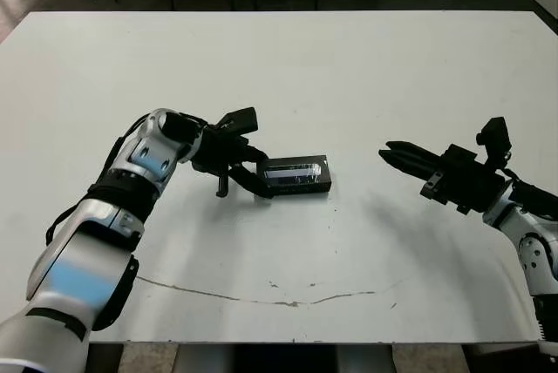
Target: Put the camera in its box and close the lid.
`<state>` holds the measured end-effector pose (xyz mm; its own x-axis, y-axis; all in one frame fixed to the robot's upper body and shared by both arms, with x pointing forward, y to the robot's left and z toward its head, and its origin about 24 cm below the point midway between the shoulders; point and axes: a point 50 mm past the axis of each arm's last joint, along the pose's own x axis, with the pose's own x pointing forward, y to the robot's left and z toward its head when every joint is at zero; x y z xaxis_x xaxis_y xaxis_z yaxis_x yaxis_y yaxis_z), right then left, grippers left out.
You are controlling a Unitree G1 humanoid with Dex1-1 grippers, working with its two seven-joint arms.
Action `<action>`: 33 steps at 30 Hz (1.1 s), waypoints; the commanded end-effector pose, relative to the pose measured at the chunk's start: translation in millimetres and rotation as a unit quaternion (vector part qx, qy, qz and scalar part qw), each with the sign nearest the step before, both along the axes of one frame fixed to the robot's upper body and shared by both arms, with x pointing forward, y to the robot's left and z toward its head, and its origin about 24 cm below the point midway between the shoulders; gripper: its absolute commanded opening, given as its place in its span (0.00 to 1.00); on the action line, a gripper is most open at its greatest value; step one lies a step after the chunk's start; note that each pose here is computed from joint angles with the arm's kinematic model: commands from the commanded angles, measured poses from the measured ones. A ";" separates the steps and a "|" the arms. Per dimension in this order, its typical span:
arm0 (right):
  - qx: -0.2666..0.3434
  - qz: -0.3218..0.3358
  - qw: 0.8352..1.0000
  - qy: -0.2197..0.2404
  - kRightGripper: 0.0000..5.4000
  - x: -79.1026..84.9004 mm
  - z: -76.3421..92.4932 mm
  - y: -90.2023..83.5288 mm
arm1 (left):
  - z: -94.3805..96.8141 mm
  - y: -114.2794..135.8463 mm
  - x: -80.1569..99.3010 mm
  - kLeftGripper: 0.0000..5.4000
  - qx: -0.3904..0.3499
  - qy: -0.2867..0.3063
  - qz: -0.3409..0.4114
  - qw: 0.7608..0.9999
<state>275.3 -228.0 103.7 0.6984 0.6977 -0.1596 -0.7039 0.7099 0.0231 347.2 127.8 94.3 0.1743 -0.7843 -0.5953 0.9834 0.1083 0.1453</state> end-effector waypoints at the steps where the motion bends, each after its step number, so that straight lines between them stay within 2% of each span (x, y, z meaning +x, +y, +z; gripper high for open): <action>1: 0.005 -0.008 1.000 0.017 0.00 -2.8 -5.8 -0.9 | 0.9 23.2 -1.7 0.23 0.001 -0.031 0.033 0.999; 9: 0.001 -0.009 1.000 0.018 0.00 -4.4 -4.8 -1.3 | 13.7 56.9 -23.4 0.25 -0.057 -0.050 0.050 0.996; 17: 0.001 -0.009 1.000 0.014 0.00 -3.8 -3.9 0.5 | 34.7 92.0 -45.5 0.59 -0.077 -0.040 0.105 0.991; 23: 0.001 -0.007 1.000 0.015 0.00 -2.8 -3.6 1.3 | 41.7 96.1 -50.3 0.85 -0.108 -0.038 0.133 0.984; 26: 0.001 -0.005 1.000 0.014 0.00 -2.6 -3.1 1.0 | 43.1 89.8 -52.6 0.98 -0.170 -0.065 0.204 0.962; 28: 0.005 -0.004 1.000 0.014 0.00 -2.4 -3.2 0.4 | 43.2 83.5 -54.4 1.00 -0.210 -0.101 0.251 0.940; 31: 0.009 -0.004 1.000 0.009 0.00 -2.6 -2.8 0.0 | 42.6 66.5 -56.5 0.92 -0.271 -0.146 0.324 0.895; 33: 0.009 -0.004 1.000 0.008 0.00 -2.8 -2.6 -0.4 | 44.0 54.1 -58.8 0.84 -0.306 -0.160 0.340 0.875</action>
